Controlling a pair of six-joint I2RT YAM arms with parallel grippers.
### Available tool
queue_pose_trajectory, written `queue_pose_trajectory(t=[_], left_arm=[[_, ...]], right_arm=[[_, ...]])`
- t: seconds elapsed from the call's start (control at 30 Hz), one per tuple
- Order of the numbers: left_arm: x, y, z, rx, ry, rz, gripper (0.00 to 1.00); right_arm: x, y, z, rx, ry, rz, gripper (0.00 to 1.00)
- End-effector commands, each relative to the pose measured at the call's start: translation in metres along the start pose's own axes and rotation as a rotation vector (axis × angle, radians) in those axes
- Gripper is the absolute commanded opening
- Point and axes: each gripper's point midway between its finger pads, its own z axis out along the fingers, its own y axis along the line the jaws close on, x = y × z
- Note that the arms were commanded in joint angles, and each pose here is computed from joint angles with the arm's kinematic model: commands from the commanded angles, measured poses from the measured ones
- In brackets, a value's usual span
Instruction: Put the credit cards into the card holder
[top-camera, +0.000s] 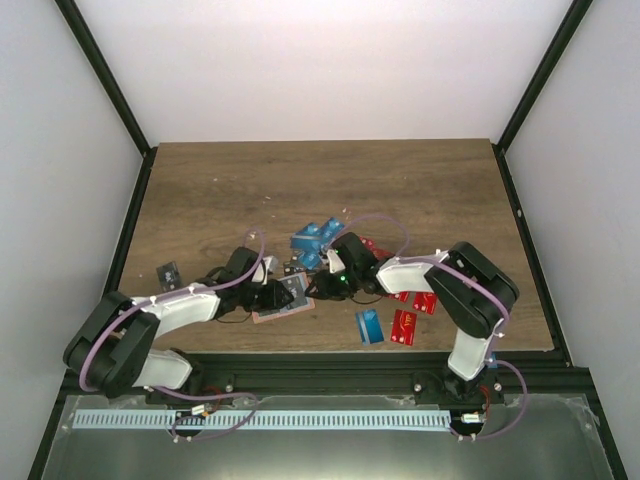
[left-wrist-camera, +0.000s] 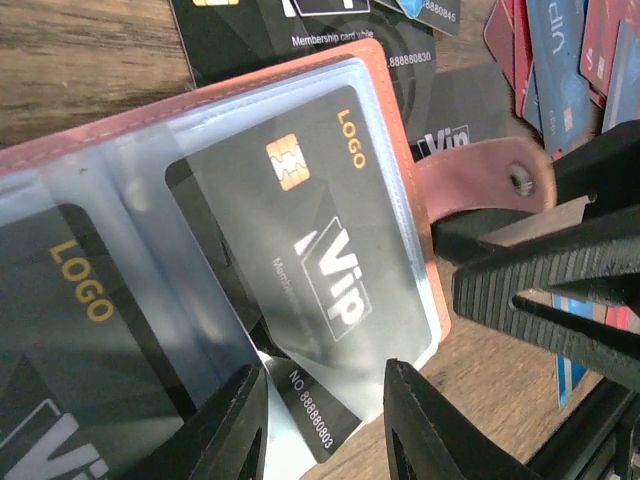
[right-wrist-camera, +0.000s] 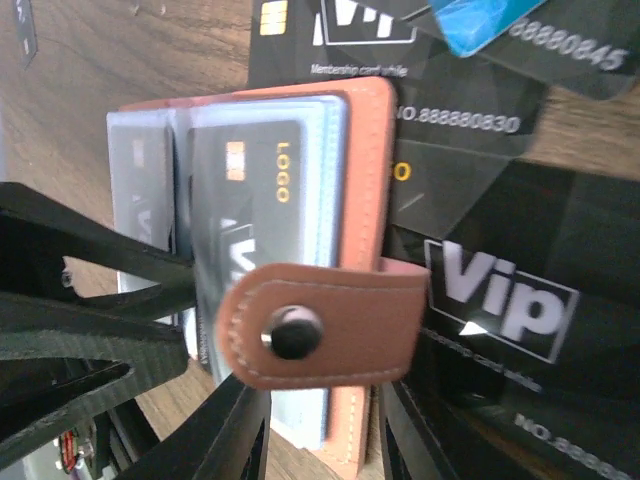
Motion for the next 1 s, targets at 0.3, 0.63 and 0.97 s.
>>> queue_pose_trajectory(t=[0.3, 0.63, 0.97], left_arm=[[-0.014, -0.009, -0.019, -0.051, -0.057, 0.041, 0.25], [-0.018, -0.004, -0.008, -0.062, -0.052, 0.044, 0.09], [-0.012, 0.01, 0.006, -0.094, -0.02, 0.036, 0.07]], right_arm=[[-0.009, 0.031, -0.025, -0.064, -0.018, -0.103, 0.33], [-0.015, 0.031, -0.013, -0.077, 0.0, -0.095, 0.32], [-0.015, 0.028, -0.006, -0.079, 0.017, -0.089, 0.32]])
